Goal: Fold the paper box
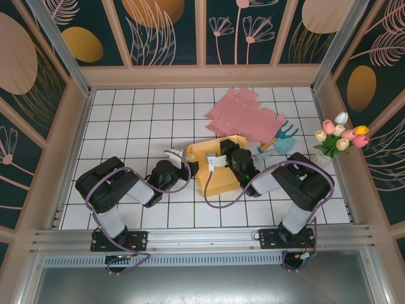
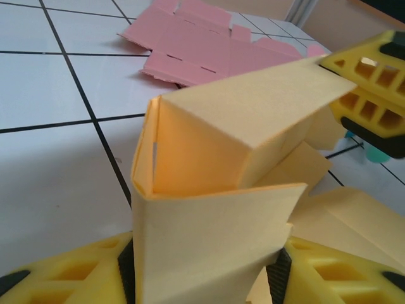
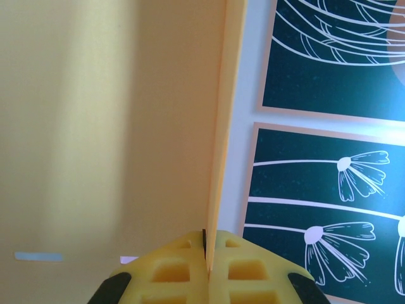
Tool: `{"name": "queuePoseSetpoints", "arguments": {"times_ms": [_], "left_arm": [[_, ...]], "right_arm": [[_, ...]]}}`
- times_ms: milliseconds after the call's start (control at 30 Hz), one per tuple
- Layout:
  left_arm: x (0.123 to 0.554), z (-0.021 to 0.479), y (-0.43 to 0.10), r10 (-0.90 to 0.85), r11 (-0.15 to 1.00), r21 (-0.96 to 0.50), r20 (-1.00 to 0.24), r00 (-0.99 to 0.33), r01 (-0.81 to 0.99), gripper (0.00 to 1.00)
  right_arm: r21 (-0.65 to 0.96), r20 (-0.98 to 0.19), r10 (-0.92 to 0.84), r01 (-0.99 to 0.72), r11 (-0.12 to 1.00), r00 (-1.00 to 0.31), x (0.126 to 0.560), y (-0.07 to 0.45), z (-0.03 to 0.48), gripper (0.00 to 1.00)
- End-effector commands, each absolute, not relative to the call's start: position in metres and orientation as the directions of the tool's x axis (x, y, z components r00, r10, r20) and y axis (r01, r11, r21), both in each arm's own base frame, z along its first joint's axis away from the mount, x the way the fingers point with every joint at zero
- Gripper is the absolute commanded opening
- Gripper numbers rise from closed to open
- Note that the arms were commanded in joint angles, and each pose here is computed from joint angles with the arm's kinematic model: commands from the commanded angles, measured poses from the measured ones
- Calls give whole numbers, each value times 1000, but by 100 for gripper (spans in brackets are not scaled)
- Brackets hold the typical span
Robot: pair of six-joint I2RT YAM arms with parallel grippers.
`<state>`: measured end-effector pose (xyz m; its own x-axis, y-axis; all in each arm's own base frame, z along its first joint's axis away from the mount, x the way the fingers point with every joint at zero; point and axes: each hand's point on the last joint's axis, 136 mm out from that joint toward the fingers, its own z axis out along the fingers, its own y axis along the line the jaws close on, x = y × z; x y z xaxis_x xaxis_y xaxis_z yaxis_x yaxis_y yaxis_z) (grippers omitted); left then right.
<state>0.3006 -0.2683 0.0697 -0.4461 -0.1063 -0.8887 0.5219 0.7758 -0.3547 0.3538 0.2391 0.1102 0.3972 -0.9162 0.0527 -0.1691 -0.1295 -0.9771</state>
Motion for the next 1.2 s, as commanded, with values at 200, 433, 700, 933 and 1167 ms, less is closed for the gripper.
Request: {"name": "queuePoseSetpoints", "arguments": {"times_ms": [200, 433, 700, 933, 1167], "left_arm": [[272, 107, -264, -95, 714, -329, -920, -380, 618, 62], [272, 91, -241, -94, 776, -311, -917, -387, 549, 58], [274, 79, -234, -131, 752, -360, -903, -410, 552, 58], [285, 82, -248, -117, 715, -364, -904, -411, 597, 59], [299, 82, -251, -90, 748, -332, -908, -408, 575, 59]], "right_arm": [[-911, 115, -897, -314, -266, 427, 339, 230, 55, 0], [-910, 112, -898, -320, -265, 424, 338, 230, 55, 0], [-909, 116, -897, -318, -269, 427, 338, 230, 56, 0], [-904, 121, -895, -325, -279, 430, 338, 230, 52, 0], [-905, 118, -895, -325, -276, 431, 339, 231, 51, 0]]}}
